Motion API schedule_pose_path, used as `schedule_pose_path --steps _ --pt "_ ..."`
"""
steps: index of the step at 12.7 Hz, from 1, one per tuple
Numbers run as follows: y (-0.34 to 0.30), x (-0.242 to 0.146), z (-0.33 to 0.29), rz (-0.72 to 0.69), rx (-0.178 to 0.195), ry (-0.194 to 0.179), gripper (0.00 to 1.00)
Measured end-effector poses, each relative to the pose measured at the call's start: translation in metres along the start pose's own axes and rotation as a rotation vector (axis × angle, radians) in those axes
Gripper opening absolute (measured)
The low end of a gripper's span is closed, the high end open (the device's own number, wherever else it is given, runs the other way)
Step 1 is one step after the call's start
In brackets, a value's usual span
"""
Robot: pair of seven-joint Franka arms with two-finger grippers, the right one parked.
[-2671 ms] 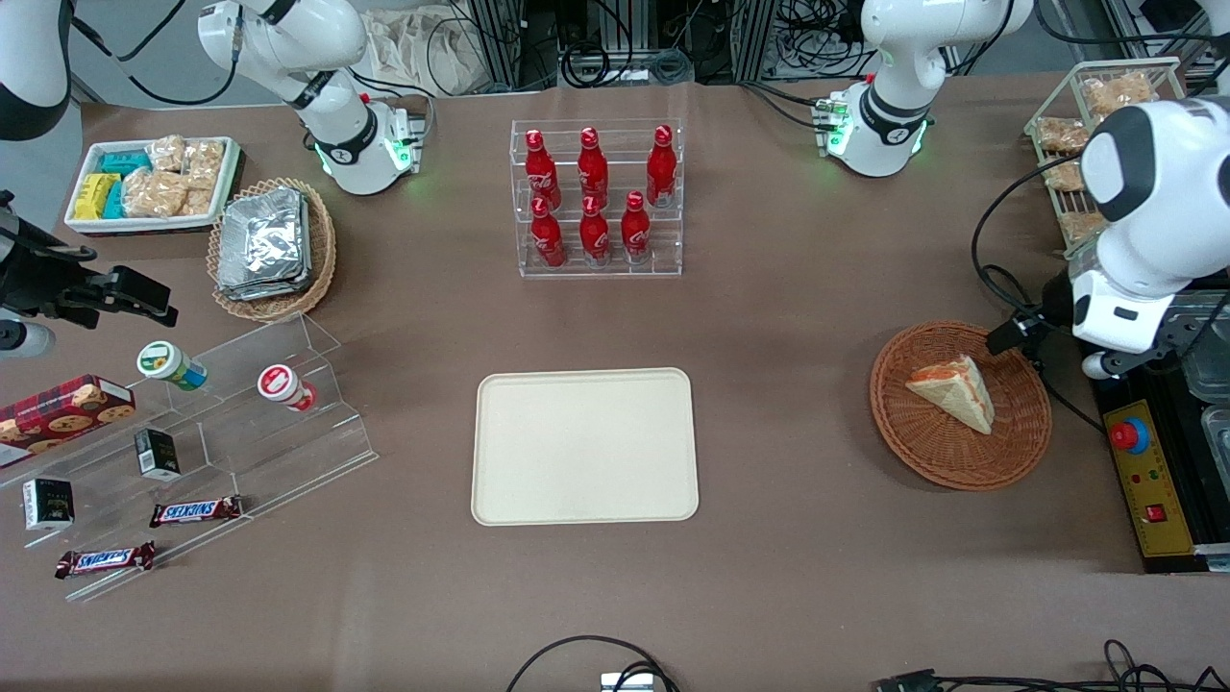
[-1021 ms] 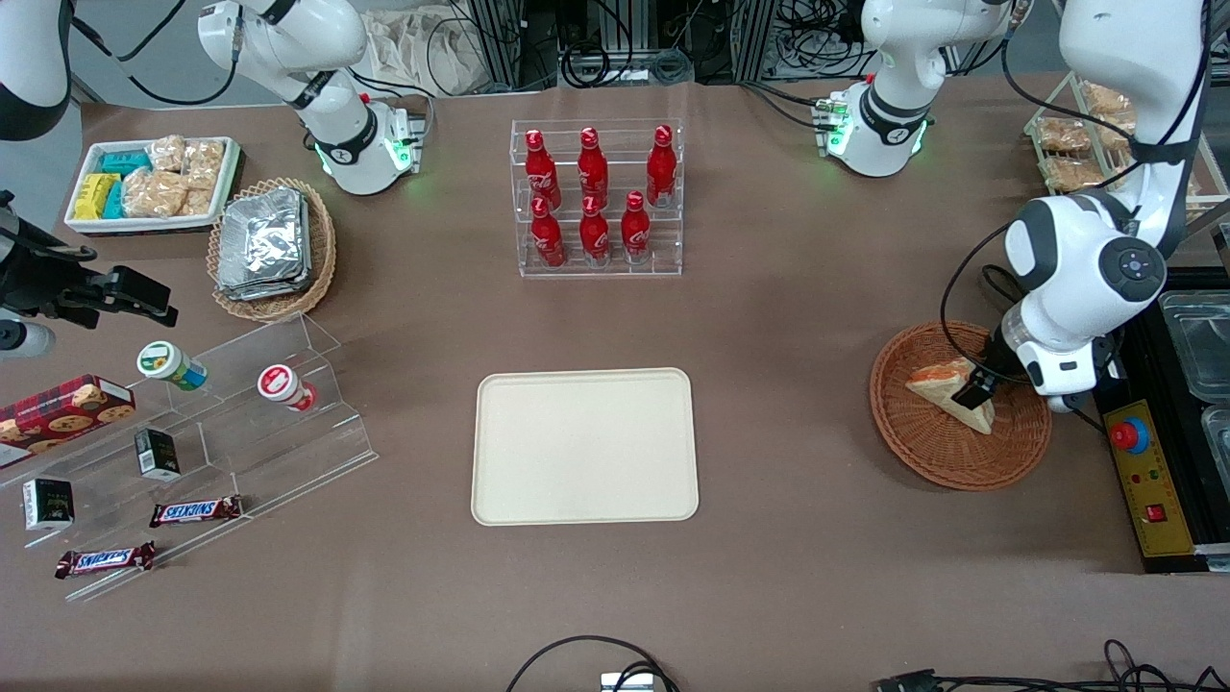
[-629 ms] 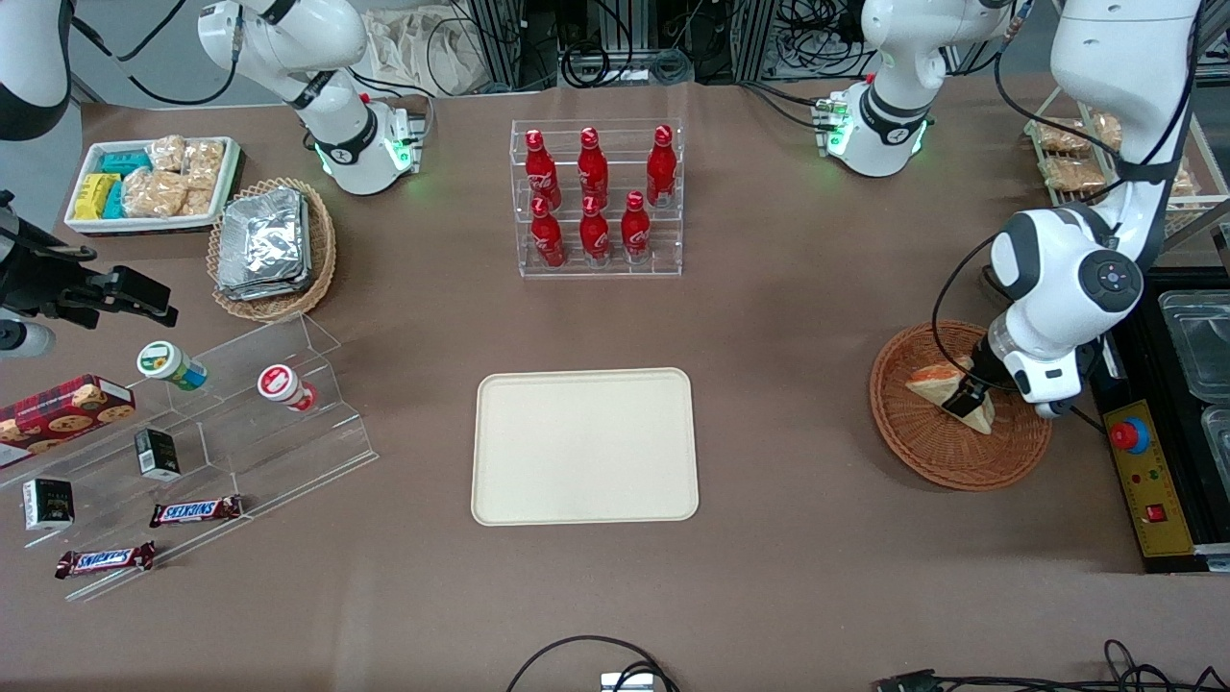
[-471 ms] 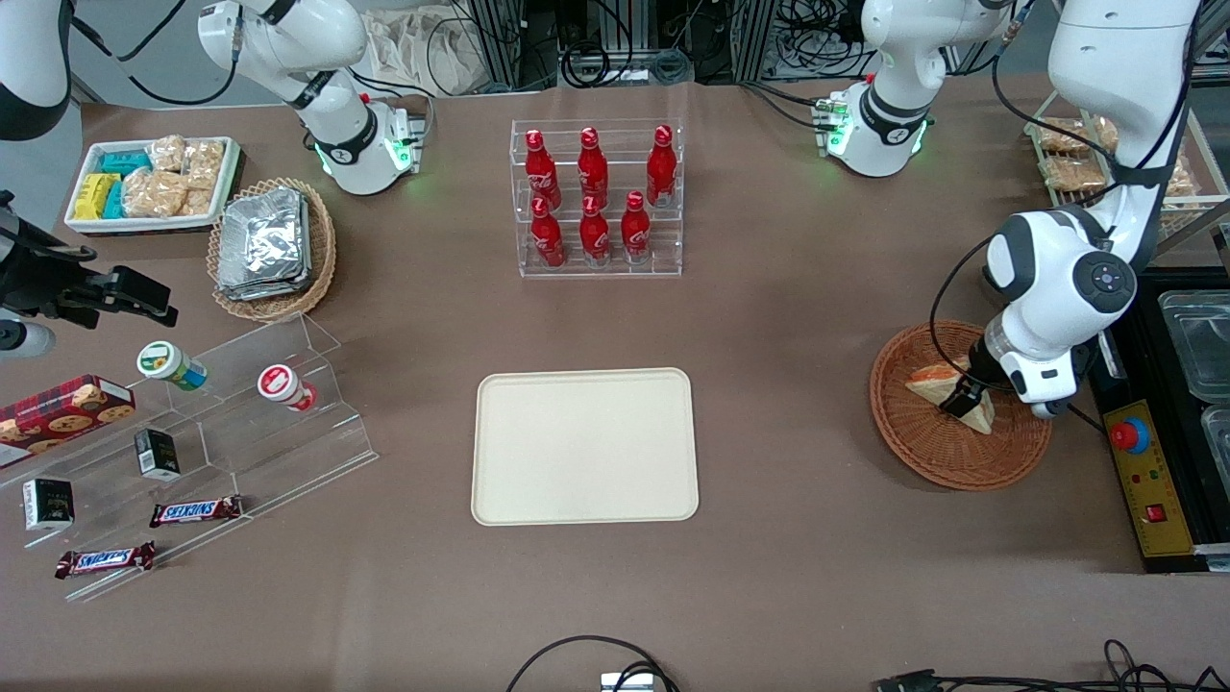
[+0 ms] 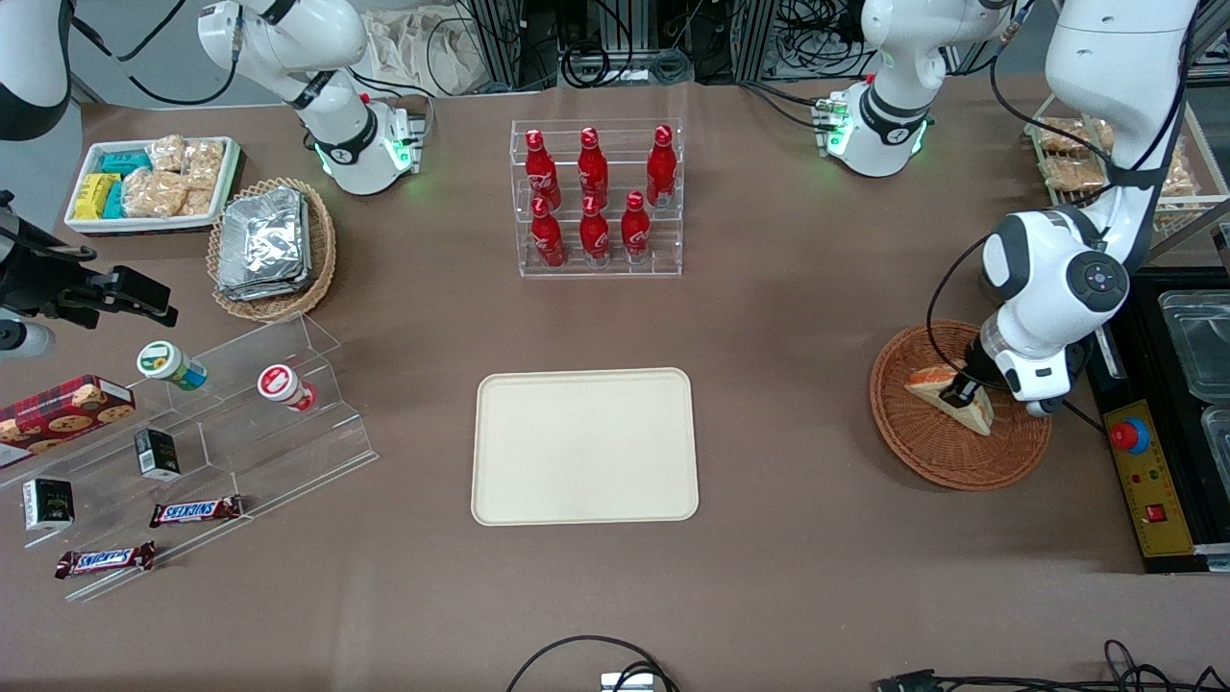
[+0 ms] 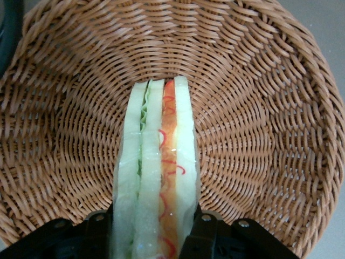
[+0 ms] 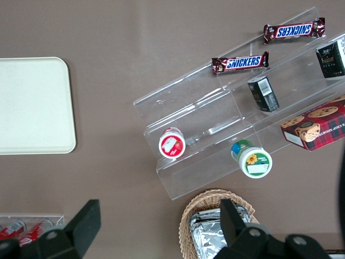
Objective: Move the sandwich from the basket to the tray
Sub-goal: 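Lift the sandwich upright out of the basket with the left gripper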
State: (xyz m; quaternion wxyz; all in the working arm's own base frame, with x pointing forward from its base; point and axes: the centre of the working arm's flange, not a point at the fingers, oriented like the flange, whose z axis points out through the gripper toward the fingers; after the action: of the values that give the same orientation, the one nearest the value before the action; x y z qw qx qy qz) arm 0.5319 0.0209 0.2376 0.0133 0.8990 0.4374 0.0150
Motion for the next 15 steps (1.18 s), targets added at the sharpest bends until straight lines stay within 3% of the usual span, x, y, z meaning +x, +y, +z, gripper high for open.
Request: schedule_pose_path --steps 1,7,11,15 --pt "0.0 -0.001 0.0 0.037 0.005 -0.003 0.43" --pt "-0.002 -0.008 -0.045 0.363 0.047 -0.043 0.4" --pt "0.009 -0.013 -0.089 0.637 0.032 -0.027 0.41" --pt "0.064 -0.033 -0.146 0.842 0.003 0.003 0.41"
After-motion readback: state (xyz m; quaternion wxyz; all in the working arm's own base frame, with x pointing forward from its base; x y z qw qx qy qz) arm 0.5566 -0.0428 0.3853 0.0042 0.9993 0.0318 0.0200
